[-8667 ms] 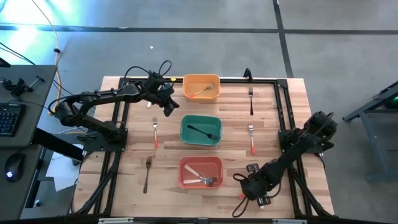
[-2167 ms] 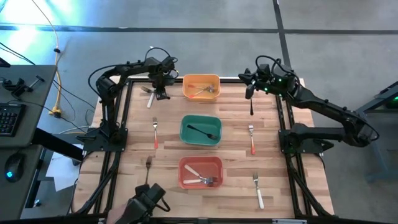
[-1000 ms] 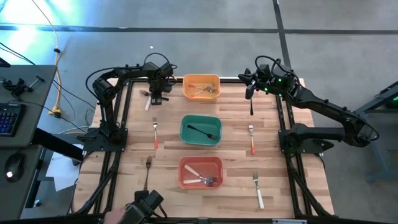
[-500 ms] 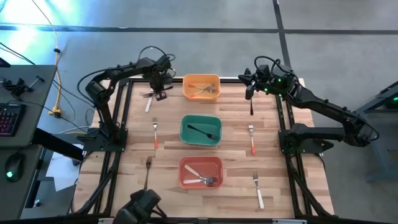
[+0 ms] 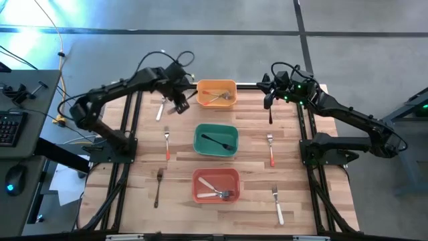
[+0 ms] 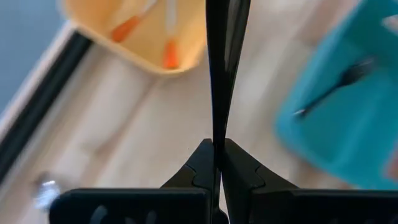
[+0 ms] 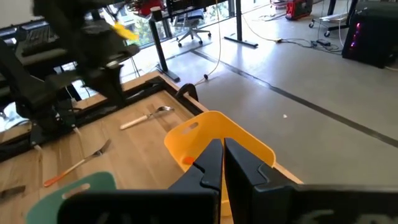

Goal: Sort silverware by color (type)
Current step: Put the black fork into the green bin

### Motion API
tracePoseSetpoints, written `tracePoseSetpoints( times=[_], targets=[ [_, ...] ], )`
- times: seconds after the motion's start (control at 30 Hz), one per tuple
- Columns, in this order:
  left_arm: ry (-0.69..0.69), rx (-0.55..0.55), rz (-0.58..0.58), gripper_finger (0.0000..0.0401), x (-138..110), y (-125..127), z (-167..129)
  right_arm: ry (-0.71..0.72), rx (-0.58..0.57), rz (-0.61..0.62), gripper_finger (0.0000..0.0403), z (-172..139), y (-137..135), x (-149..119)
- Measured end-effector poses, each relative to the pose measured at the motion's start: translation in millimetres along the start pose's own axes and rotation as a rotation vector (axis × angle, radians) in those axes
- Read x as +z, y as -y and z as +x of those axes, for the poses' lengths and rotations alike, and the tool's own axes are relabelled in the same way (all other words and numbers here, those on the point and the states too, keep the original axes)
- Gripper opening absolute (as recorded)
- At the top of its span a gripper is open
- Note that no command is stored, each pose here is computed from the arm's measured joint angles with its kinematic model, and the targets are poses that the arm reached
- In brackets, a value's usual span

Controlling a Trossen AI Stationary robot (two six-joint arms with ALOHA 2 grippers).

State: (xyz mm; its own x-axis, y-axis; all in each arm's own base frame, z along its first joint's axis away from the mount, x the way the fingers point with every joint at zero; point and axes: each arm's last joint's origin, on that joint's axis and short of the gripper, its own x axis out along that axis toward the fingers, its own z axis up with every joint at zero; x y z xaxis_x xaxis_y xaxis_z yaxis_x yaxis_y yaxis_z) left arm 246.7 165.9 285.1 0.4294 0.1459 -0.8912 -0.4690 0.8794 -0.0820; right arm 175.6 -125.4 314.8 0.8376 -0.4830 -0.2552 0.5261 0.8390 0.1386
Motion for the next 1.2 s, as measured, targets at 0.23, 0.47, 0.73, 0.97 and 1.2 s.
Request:
tracePoseSetpoints(
  times=[0.23,0.47,0.73,0.97,1.2],
  targets=[
    [0.076,-0.114,-0.023,0.0001,8,67,7,-0.002,0.001,-0.04,0.0,0,0,0],
    [0.16,-0.212,-0.099,0.0001,19,112,24,-0.007,0.004,-0.066,0.0,0,0,-1],
    [0.209,-0.237,-0.054,0.0002,26,142,60,-0.035,0.004,-0.116,0.0,0,0,-3],
    [0.123,-0.237,-0.138,0.0002,19,158,96,-0.063,0.006,-0.135,0.0,0,0,-6],
    [0.05,-0.218,-0.2,0.0002,10,171,123,-0.088,0.008,-0.132,0.0,0,1,-8]
  ],
)
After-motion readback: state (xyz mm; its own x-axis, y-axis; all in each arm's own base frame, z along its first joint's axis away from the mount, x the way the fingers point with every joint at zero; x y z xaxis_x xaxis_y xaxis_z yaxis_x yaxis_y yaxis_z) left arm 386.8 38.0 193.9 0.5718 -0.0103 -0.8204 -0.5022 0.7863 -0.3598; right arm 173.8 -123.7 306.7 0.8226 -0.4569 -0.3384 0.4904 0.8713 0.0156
